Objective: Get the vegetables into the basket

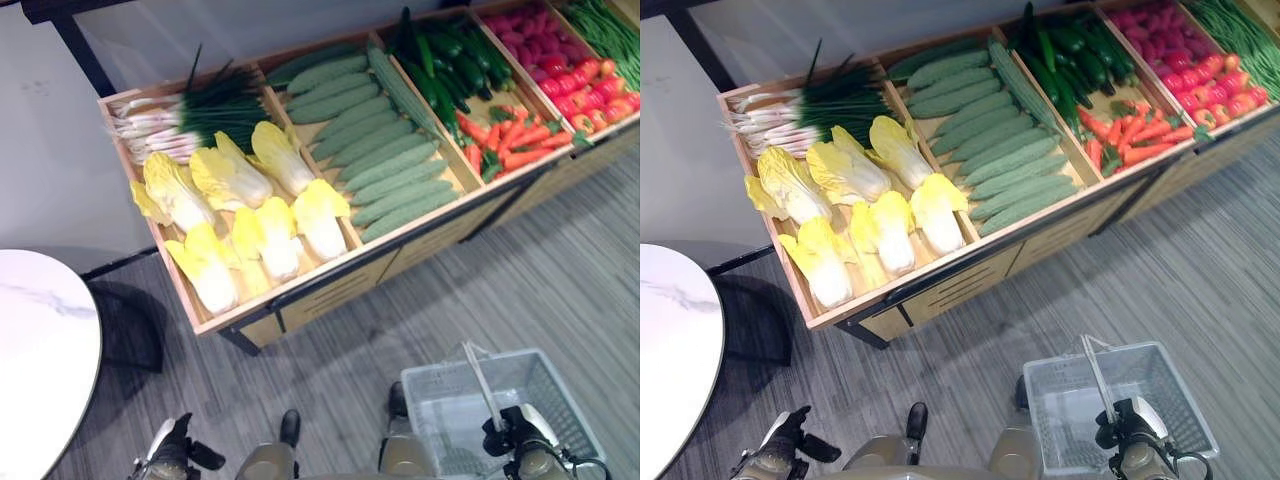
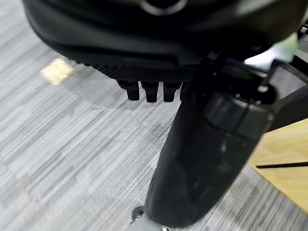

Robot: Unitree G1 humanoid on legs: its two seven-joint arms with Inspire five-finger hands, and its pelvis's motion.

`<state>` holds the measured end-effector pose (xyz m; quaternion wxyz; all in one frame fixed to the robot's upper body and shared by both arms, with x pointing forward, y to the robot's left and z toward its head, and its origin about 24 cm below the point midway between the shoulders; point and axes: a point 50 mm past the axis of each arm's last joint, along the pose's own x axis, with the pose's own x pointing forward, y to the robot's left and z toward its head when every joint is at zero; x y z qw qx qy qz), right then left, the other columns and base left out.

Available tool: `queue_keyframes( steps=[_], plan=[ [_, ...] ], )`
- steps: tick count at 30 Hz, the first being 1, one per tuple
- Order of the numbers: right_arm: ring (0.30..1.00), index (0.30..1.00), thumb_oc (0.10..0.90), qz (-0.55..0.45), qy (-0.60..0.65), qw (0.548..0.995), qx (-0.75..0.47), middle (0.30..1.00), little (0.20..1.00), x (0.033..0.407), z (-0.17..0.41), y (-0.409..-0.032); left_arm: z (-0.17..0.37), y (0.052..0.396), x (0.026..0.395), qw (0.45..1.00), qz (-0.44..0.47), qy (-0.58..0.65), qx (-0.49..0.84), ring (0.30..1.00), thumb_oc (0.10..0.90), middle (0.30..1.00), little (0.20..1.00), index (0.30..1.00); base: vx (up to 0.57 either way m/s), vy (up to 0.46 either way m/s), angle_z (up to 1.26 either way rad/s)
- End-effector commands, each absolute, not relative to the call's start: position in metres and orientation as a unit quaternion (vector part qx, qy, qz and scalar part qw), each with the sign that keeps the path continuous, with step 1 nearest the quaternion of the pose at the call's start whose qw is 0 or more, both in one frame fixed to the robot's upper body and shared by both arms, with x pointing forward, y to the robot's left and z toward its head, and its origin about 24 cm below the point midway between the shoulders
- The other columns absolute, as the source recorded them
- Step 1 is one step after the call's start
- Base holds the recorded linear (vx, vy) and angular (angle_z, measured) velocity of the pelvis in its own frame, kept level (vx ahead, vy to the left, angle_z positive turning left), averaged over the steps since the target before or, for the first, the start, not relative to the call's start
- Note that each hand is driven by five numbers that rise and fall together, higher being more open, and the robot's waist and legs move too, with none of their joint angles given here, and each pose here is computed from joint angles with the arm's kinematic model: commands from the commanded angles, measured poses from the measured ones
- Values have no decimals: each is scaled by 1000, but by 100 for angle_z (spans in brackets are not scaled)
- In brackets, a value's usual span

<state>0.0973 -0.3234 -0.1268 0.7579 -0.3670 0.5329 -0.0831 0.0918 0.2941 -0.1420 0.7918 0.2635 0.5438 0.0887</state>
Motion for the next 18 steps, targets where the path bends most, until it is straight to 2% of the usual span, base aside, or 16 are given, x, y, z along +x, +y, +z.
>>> queue_keyframes(
  steps=[1,6,12,18],
  plan=[
    [300,300,400,-173,483,766,-387,300,300,124,-91,-369,-136,296,110,813,112,516,247,1000,900,1000,1000,1000,162,-344,25],
    [300,300,400,-210,497,757,-368,300,300,113,-89,-378,-140,278,121,827,113,503,224,1000,900,1000,1000,1000,93,-216,18],
    [300,300,400,-232,509,755,-343,300,300,100,-94,-377,-142,258,134,841,101,487,212,1000,900,1000,1000,1000,4,-80,76],
    [300,300,400,-213,537,754,-313,300,300,81,-113,-355,-151,256,105,821,148,521,178,1000,900,1000,1000,1000,65,63,36]
  ],
)
